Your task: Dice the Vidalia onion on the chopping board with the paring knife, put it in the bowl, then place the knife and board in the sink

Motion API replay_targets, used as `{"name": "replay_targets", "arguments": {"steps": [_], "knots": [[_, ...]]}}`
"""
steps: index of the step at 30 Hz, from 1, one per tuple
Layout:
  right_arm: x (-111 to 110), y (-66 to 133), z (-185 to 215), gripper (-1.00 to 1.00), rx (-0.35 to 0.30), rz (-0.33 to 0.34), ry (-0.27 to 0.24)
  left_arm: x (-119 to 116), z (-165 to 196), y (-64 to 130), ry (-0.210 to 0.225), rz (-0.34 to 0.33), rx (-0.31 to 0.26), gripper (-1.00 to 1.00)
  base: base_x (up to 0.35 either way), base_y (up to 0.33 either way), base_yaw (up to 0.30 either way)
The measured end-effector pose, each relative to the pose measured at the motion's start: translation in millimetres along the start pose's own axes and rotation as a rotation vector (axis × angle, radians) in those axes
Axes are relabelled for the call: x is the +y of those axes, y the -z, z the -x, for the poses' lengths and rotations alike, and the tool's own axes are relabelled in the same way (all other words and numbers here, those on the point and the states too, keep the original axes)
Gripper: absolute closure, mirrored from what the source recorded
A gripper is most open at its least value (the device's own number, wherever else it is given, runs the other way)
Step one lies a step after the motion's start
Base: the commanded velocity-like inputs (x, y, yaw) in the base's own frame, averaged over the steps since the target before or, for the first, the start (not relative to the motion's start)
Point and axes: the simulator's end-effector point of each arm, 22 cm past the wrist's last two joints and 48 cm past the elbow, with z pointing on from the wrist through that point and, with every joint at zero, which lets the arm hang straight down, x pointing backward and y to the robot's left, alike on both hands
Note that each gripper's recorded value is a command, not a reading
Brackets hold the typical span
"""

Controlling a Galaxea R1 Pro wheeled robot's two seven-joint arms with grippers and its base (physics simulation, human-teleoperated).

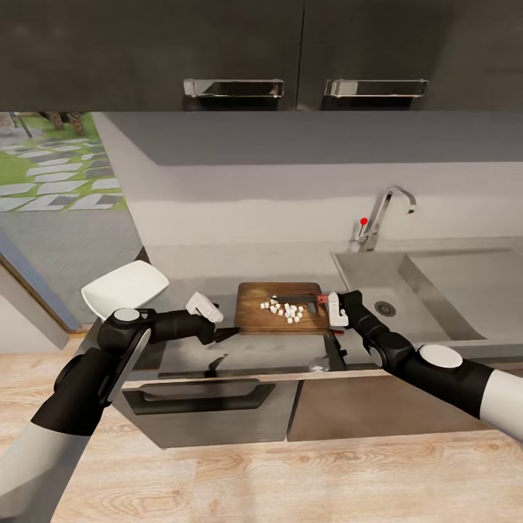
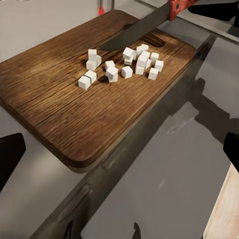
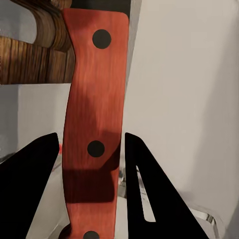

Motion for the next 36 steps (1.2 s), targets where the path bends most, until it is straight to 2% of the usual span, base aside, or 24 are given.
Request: {"name": "replay_targets", "arguments": {"steps": [7, 10, 13, 15, 16, 18, 20, 21, 22, 23, 24, 25, 26, 27, 29, 30, 31, 32, 33, 34, 35, 36], "knots": [[-4.6, 2.3, 0.4, 1.0, -0.001, -0.003, -0.002, -1.4, 2.8, 2.5, 0.0, 0.0, 0.0, -1.0, 0.0, 0.0, 0.0], [-14.4, 3.1, -1.7, 1.0, 0.003, -0.016, -0.016, -2.4, 4.9, 4.4, 0.0, 0.0, 0.0, -1.0, 0.0, 0.0, 0.0], [-40.8, 1.0, -19.0, 1.0, 0.04, -0.056, -0.066, -3.9, 7.5, 6.1, -0.001, -0.001, -0.002, -1.0, 0.0, 0.0, 0.0], [-64.9, -1.9, -45.2, 1.0, 0.092, -0.067, -0.141, -4.8, 8.9, 7.2, -0.001, -0.001, -0.002, -1.0, 0.0, 0.0, 0.0], [-77.4, -3.4, -66.8, 1.0, 0.127, -0.046, -0.21, -5.1, 9.6, 7.7, -0.001, -0.001, -0.002, -1.0, 0.0, 0.0, 0.0], [-93.3, -2.0, -95.6, 1.0, 0.167, -0.014, -0.31, -5.6, 10.9, 9.1, -0.001, 0.0, -0.003, -1.0, 0.0, 0.0, 0.0], [-103.0, 2.2, -118.6, 1.0, 0.193, 0.021, -0.404, -5.9, 12.4, 10.5, 0.0, 0.0, -0.004, -1.0, 0.0, 0.0, 0.0], [-103.9, 3.2, -121.0, 1.0, 0.195, 0.028, -0.424, -6.3, 13.0, 11.0, 0.0, 0.0, -0.004, -1.0, 0.0, 0.0, 0.0], [-103.8, 4.6, -123.3, 1.0, 0.191, 0.048, -0.477, -6.7, 13.6, 11.6, 0.001, 0.0, -0.005, -1.0, 0.0, 0.0, 0.0], [-101.6, 5.5, -119.5, 1.0, 0.167, 0.076, -0.59, -8.3, 15.3, 11.2, 0.003, -0.002, -0.007, -1.0, 0.0, 0.0, 0.0], [-101.0, 6.0, -114.5, 1.0, 0.145, 0.092, -0.671, -9.5, 16.5, 11.2, 0.004, -0.004, -0.009, -1.0, 0.0, 0.0, 0.0], [-98.9, 6.7, -104.6, 1.0, 0.108, 0.124, -0.809, -10.6, 17.6, 11.3, 0.005, -0.005, -0.011, -1.0, 0.0, 0.0, 0.0], [-98.0, 7.5, -101.4, 1.0, 0.098, 0.136, -0.854, -11.1, 18.2, 11.8, 0.005, -0.005, -0.011, -1.0, 0.0, 0.0, 0.0], [-89.0, 9.8, -93.0, 1.0, 0.09, 0.194, -0.996, -11.8, 19.0, 12.0, 0.006, -0.006, -0.012, -1.0, 0.0, 0.0, 0.0], [-69.7, 16.4, -87.3, 1.0, 0.135, 0.292, -1.144, -12.8, 20.3, 13.0, 0.006, -0.007, -0.012, -1.0, 0.0, 0.0, 0.0], [-60.5, 20.3, -85.3, 1.0, 0.163, 0.336, -1.192, -13.2, 21.0, 13.5, 0.007, -0.006, -0.013, -1.0, 0.0, 0.0, 0.0], [-46.6, 27.0, -78.9, 1.0, 0.197, 0.411, -1.264, -13.4, 21.4, 14.2, 0.009, -0.006, -0.012, -1.0, 0.0, 0.0, 0.0], [-43.1, 30.1, -73.5, 1.0, 0.197, 0.444, -1.298, -14.1, 22.4, 15.3, 0.011, -0.006, -0.011, -1.0, 0.0, 0.0, 0.0], [-39.9, 34.8, -58.5, 1.0, 0.17, 0.507, -1.365, -17.5, 29.1, 18.6, 0.004, -0.007, -0.018, -1.0, 0.0, 0.0, 0.0], [-39.8, 36.2, -54.7, 1.0, 0.161, 0.522, -1.382, -18.7, 31.3, 20.0, 0.001, -0.007, -0.02, -1.0, 0.0, 0.0, 0.0], [-36.2, 39.5, -44.8, 1.0, 0.14, 0.568, -1.438, -21.2, 35.5, 22.4, -0.002, -0.007, -0.023, -1.0, 0.0, 0.0, 0.0], [-32.0, 41.2, -42.7, 1.0, 0.141, 0.589, -1.463, -21.8, 36.5, 23.4, -0.002, -0.007, -0.022, -1.0, 0.0, 0.0, 0.0]]}}
